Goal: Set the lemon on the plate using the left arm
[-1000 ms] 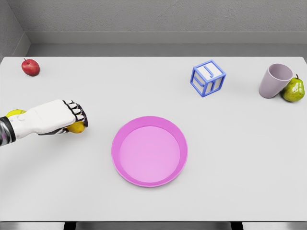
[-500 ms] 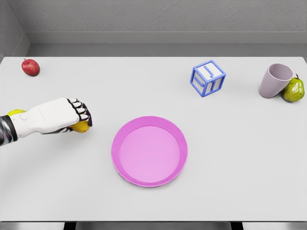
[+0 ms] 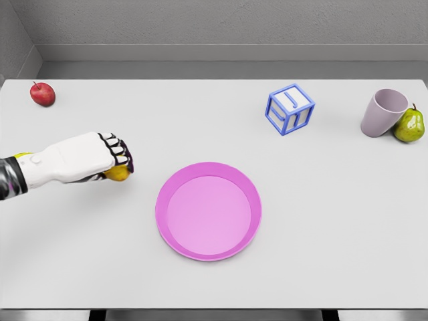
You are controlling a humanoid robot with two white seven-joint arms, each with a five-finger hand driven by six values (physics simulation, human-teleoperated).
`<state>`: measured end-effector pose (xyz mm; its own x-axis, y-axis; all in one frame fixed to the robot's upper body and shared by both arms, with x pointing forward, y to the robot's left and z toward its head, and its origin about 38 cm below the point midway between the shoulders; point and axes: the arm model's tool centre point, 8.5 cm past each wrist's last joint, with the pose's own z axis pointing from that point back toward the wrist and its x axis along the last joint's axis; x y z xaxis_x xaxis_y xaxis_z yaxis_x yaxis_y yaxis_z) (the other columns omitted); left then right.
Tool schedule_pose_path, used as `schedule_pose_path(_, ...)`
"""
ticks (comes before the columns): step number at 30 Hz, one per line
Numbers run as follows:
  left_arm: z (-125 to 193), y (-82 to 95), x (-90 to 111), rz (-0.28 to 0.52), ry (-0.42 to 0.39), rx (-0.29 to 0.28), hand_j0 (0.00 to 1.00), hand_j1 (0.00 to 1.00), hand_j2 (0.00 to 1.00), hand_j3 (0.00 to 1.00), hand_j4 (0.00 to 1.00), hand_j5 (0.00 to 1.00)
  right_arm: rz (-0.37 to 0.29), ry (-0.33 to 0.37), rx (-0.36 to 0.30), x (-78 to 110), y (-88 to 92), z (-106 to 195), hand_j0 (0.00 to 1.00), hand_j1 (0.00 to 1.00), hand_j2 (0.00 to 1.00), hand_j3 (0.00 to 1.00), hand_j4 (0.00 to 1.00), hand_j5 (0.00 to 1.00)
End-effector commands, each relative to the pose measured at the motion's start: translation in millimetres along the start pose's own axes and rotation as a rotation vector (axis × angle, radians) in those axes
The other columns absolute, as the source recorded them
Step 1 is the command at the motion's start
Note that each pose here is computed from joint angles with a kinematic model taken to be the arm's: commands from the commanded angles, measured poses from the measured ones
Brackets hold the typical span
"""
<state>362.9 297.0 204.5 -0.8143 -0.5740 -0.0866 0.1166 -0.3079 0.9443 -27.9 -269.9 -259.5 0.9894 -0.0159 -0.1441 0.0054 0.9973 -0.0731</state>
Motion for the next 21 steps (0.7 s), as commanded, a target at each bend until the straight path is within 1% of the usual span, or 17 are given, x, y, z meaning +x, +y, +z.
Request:
schedule_pose_path(1, -2.8, 0.0, 2.0, 0.011, -0.006, 0.011, 0.53, 0.53, 0.53, 0.53, 0.53, 0.53, 0.000, 0.000, 0.000, -0.1, 0.0, 0.0, 1.00, 1.00, 1.00, 1.00, 1.00, 1.00)
schedule_pose_path(11, -9.1, 1.5, 5.3, 0.019, -0.017, 0.031, 0.53, 0.53, 0.53, 0.53, 0.53, 0.53, 0.000, 0.000, 0.000, -0.1, 0.0, 0.0, 1.00, 1.00, 1.00, 1.00, 1.00, 1.00)
schedule_pose_path(21, -12.5, 6.6, 5.9, 0.017, -0.022, 0.051, 0.53, 0.53, 0.53, 0.53, 0.53, 0.53, 0.000, 0.000, 0.000, -0.1, 0.0, 0.0, 1.00, 1.00, 1.00, 1.00, 1.00, 1.00)
